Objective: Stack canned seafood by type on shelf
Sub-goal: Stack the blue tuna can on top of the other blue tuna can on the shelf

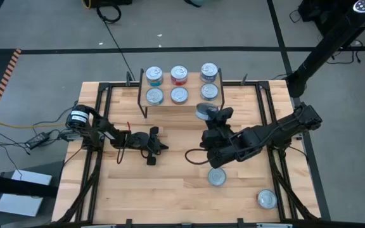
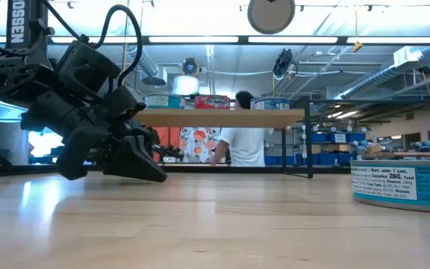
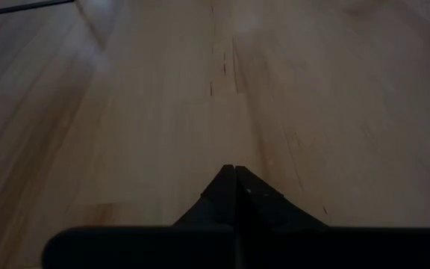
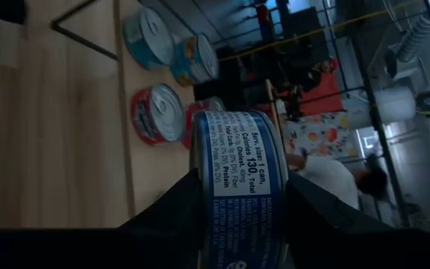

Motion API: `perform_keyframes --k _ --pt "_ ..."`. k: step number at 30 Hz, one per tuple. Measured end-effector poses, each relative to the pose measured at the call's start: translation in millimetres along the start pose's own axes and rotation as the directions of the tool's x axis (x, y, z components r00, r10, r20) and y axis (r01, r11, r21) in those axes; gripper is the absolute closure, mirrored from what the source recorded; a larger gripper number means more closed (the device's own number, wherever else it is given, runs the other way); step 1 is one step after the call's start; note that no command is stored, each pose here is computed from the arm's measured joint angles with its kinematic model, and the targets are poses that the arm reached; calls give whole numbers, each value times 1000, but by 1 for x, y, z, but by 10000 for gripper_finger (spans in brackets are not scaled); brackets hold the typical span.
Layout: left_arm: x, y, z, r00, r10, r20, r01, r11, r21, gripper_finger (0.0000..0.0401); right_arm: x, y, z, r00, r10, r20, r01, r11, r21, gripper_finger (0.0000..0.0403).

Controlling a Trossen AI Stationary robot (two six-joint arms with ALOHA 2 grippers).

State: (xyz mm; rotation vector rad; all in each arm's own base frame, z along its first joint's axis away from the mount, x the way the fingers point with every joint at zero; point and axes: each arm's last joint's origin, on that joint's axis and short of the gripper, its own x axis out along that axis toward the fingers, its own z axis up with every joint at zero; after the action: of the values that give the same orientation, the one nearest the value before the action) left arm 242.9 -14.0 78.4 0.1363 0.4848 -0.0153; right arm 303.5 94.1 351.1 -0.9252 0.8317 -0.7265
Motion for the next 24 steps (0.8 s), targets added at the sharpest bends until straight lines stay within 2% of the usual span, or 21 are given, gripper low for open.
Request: perform_keyframes --k 12,24 --pt "0 0 0 1000 -1 -1 1 1000 -8 396 31 -12 -7 992 -77 -104 73 997 -40 252" --pt "0 0 0 1000 -1 -1 1 1000 -7 396 88 7 -41 952 -99 -289 54 986 -160 252"
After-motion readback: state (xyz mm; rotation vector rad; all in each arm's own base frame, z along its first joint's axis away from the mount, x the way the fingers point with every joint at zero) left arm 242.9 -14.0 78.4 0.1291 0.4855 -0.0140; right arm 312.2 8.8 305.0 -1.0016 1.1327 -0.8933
